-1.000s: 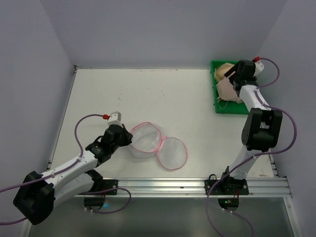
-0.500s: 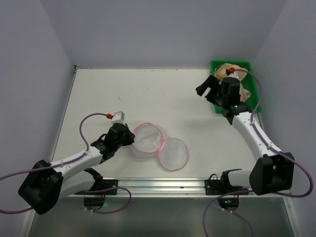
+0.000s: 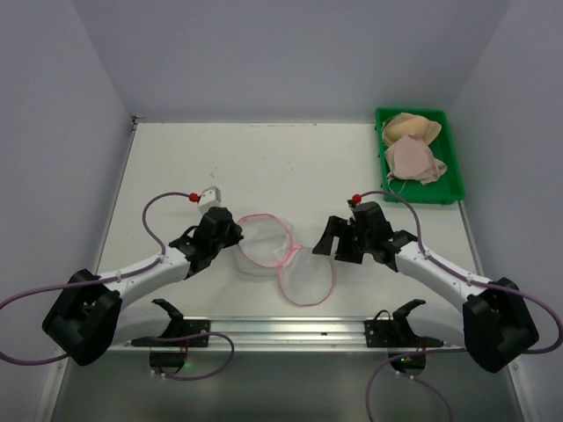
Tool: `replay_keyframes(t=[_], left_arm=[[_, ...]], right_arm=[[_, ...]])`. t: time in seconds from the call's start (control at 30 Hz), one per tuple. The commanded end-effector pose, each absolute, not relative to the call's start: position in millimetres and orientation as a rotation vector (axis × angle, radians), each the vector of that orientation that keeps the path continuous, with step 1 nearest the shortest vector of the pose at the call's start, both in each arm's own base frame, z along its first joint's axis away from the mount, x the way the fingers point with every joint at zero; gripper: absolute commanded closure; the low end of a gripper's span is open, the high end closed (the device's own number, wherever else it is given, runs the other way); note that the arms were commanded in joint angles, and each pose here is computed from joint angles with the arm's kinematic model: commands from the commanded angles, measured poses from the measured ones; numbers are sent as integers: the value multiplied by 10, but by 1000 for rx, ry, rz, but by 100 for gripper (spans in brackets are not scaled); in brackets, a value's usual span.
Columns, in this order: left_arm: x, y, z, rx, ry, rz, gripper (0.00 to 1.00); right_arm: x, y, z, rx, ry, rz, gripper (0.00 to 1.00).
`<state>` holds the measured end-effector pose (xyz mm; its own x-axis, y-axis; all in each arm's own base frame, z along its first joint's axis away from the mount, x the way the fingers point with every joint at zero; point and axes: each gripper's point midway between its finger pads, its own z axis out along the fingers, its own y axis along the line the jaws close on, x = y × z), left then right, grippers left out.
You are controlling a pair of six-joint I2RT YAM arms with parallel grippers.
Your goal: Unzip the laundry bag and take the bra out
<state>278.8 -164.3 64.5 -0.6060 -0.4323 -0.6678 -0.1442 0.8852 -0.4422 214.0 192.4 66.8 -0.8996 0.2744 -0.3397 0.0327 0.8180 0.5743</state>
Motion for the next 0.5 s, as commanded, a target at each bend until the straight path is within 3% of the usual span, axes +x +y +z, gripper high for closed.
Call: replay_keyframes(t=[0.0,0.27,0.47], left_arm=[[3032,-1566,934,-502,2105,-398,100],[3010,-1393,916,-534,2115,-325,100],[2879,-1266,894,-537,2132,-296,100]], right_arm=[[1932,2221,798,134,2625,983,20],[2005,2440,634,91,2689,1069,30],[2353,2549,464,83,2729,988,30]])
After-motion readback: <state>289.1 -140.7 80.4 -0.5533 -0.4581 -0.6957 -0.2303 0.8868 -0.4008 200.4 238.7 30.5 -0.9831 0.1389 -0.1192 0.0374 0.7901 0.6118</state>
